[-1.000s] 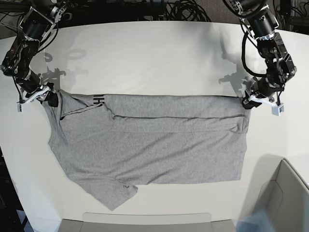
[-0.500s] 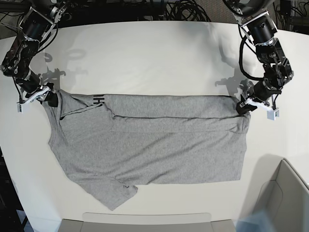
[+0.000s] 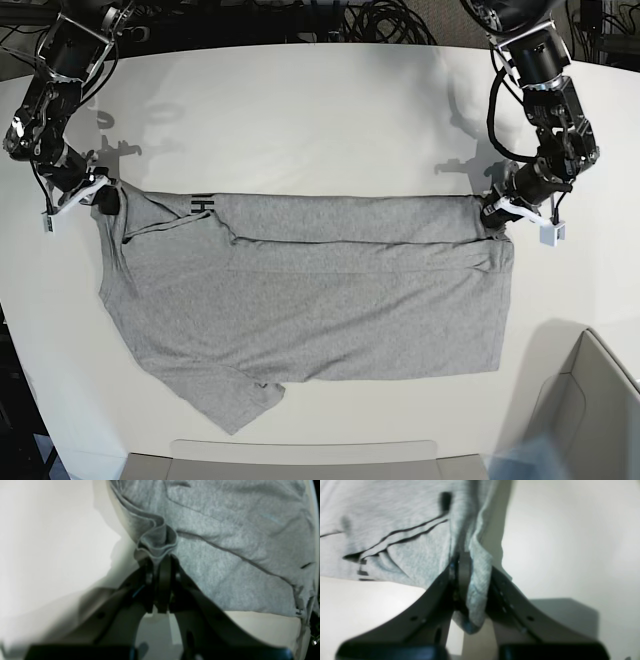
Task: Fold the T-shirt properly
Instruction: 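Drag the shirt by its folded edge with both grippers toward the robot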
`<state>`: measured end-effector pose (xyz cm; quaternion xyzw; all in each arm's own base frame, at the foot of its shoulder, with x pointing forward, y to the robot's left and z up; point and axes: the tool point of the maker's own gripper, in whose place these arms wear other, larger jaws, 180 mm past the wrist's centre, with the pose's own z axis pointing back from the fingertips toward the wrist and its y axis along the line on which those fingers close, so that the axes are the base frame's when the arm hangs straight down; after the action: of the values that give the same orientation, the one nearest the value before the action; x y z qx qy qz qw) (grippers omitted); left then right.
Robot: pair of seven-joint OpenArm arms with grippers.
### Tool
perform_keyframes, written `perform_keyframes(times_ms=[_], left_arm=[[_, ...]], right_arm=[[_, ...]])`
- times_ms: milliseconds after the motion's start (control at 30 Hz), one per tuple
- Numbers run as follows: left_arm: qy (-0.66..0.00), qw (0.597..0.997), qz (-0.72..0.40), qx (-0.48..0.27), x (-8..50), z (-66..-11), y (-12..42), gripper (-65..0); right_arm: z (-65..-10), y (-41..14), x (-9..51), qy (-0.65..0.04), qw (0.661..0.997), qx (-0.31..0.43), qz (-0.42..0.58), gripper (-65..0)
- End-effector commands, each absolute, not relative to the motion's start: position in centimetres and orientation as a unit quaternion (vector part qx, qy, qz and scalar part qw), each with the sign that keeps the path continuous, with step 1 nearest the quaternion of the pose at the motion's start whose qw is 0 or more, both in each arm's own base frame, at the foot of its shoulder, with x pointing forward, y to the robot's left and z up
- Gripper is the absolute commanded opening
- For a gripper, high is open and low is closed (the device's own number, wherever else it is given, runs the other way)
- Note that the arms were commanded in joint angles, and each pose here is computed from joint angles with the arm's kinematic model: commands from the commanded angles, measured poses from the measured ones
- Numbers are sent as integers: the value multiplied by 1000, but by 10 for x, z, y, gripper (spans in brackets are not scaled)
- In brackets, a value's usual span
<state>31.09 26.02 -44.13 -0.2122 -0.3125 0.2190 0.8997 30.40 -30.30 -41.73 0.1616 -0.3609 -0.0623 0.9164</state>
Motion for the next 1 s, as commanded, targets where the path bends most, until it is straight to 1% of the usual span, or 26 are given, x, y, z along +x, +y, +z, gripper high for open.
perform_keyframes(times_ms=[0, 267, 567, 800, 967], left_arm=[[-283, 917, 213, -184, 297, -449, 272, -650], [-256, 920, 248, -164, 250, -468, 295, -650], [-271, 934, 202, -115, 210, -445, 301, -650], [-233, 946, 202, -101, 166, -460, 302, -650], [-218, 952, 195, -92, 145, -461, 302, -650]], right_arm=[[-414, -316, 298, -350, 925, 136, -55, -650], [-412, -317, 272, -342, 933, 109, -31, -650], [-417, -312, 239, -322, 942, 96, -10, -650], [-414, -309, 210, -324, 942, 85, -20, -650], [-410, -303, 193, -318, 945, 75, -5, -650]])
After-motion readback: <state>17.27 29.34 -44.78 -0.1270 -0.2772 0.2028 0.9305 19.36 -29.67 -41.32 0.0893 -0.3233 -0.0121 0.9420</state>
